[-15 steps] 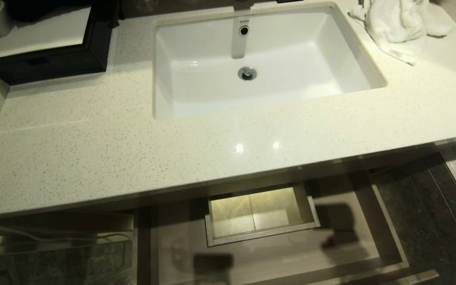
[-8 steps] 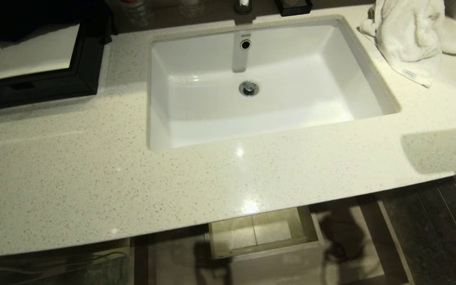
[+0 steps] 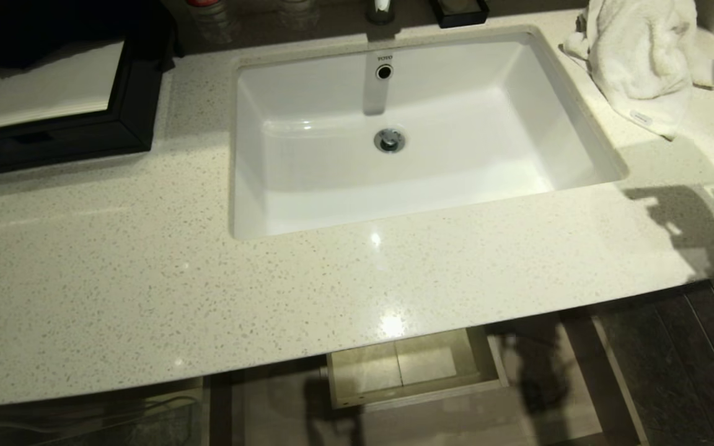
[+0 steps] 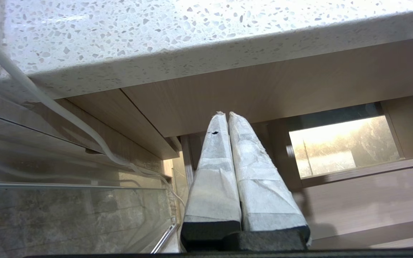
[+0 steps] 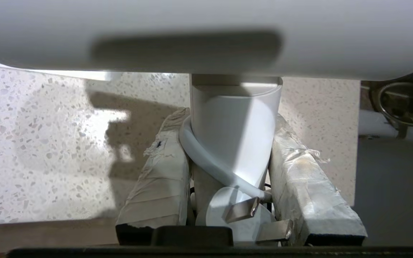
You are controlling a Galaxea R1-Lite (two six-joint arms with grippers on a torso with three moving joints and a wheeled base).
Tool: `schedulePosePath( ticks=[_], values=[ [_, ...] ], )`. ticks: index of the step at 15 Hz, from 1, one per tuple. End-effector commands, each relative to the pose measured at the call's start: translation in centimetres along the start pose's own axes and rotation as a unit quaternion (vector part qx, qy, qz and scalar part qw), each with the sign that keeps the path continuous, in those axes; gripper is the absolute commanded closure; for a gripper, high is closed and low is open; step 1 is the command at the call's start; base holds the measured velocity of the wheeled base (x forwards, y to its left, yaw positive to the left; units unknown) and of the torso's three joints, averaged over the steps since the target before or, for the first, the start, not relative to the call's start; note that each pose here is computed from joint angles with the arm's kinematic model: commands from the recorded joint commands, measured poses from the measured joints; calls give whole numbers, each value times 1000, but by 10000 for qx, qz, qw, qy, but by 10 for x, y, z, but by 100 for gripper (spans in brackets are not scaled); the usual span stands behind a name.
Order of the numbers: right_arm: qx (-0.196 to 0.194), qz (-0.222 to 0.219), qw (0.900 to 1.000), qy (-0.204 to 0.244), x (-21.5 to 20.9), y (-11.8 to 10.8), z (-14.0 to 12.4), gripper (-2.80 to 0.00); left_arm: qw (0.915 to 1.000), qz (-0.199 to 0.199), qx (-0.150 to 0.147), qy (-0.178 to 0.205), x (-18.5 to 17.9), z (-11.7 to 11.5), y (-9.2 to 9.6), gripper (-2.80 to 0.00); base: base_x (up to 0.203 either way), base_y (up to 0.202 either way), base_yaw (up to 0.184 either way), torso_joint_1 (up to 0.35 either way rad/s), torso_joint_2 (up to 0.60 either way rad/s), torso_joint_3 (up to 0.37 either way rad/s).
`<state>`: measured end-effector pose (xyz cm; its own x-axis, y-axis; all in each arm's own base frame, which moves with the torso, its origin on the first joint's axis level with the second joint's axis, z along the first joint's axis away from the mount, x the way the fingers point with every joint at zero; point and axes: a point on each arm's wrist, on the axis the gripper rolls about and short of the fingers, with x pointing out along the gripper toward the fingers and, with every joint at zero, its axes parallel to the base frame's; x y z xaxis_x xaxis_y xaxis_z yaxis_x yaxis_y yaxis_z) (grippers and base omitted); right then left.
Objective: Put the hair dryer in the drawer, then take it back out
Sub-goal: Place it on the countertop
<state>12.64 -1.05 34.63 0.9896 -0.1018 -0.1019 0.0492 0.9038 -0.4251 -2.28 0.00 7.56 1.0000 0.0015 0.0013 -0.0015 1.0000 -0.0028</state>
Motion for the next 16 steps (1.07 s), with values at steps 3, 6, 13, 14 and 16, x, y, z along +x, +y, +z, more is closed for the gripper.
schedulePosePath(
  ticks=[3,6,13,14,16],
  values=[
    [-77,340,9987,385,44,-1,5,0,10000,0,-2,6,0,0,0,0,0,0,0,0,0,0],
    [-86,392,9982,451,63,-2,9,0,10000,0,-2,6,0,0,0,0,0,0,0,0,0,0],
    [-55,392,9981,471,79,-4,14,0,10000,0,-2,6,0,0,0,0,0,0,0,0,0,0],
    [-65,423,9976,546,83,-3,12,0,10000,0,0,6,0,0,0,0,0,0,0,0,0,0],
    [-86,456,9970,624,88,-4,13,0,10000,0,-2,6,0,0,0,0,0,0,0,0,0,0]
  ],
)
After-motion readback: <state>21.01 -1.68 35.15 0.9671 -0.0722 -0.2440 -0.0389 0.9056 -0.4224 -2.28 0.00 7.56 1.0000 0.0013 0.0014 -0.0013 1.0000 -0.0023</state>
